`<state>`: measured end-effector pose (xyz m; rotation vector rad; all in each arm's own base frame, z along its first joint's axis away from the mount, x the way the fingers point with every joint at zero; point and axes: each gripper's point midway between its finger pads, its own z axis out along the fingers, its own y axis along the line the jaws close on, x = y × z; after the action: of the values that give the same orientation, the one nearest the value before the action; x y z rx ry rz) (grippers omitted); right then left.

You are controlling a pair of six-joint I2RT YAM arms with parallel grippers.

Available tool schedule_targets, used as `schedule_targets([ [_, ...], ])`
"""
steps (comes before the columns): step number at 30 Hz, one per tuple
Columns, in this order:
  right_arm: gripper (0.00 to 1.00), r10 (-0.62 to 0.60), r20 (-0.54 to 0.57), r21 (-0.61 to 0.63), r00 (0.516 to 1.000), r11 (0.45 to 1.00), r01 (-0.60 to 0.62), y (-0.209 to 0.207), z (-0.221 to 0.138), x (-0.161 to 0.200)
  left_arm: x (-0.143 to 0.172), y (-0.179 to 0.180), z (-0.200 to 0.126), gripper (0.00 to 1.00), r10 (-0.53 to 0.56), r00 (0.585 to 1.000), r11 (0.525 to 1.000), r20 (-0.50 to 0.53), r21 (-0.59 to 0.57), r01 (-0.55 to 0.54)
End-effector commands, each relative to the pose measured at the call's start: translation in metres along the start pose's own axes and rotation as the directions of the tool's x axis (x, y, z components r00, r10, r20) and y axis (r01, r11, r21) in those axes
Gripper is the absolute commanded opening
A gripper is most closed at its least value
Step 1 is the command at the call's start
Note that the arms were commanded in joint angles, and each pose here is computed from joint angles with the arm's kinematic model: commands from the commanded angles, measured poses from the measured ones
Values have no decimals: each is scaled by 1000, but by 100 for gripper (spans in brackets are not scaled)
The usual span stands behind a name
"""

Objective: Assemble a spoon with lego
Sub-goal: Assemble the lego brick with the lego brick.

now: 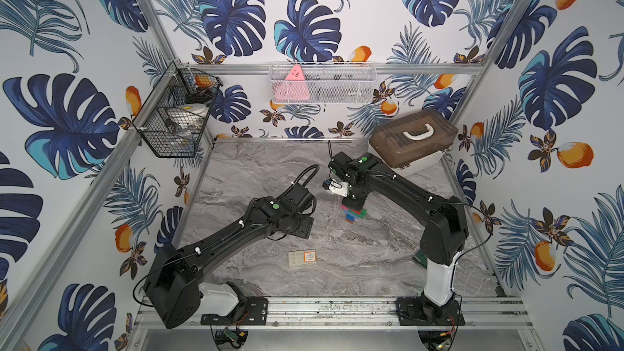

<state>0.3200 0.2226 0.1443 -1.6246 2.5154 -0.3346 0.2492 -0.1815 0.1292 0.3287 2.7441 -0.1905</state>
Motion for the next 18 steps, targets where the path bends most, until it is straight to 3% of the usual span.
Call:
schedule_targets([
  [1,25,32,3,-13,999,999,-32,1,-8,3,-2,2,-2,70,15,1000,1000,2,-13,-15],
  [18,26,86,-7,-88,996,992,-86,4,-6,6,-4,0,-3,70,21,1000,1000,-1,-13,-21],
])
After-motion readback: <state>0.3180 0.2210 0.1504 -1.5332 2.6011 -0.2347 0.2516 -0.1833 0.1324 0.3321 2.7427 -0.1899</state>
